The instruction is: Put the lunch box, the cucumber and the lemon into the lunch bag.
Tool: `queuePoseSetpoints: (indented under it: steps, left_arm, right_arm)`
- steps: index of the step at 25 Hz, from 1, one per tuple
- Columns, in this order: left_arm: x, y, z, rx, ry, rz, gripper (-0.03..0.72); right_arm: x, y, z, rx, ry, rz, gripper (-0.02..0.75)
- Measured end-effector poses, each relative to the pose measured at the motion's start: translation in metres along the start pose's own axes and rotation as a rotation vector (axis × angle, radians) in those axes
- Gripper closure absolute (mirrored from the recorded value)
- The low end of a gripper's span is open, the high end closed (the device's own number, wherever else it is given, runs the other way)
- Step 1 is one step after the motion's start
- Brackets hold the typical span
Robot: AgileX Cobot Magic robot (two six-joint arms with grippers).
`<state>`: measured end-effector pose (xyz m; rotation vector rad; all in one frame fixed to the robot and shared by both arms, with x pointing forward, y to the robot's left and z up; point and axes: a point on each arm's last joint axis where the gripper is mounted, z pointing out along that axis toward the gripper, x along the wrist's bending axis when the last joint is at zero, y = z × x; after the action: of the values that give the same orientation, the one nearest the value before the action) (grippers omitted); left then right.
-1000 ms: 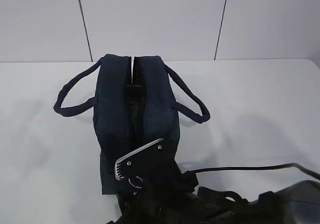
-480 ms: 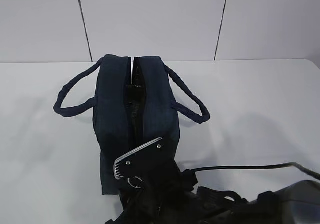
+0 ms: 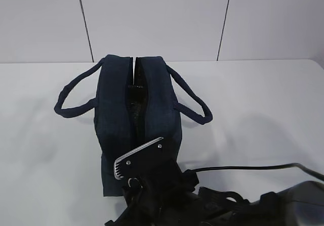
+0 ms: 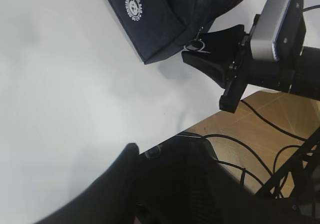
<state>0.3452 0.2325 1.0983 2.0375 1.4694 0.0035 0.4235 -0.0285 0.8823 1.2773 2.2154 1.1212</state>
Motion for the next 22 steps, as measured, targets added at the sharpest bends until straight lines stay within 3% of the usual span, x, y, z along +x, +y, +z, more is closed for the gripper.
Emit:
queuePoseSetpoints:
  steps: [16, 22]
  left_arm:
    - [0.0, 0.0, 0.0, -0.002, -0.005, -0.002, 0.45]
    - [0.0, 0.003, 0.0, -0.028, -0.003, -0.002, 0.45]
  right_arm:
    - [0.0, 0.003, -0.001, -0.014, 0.0, 0.002, 0.741]
    - [0.002, 0.017, -0.014, -0.054, 0.027, 0.012, 0.751]
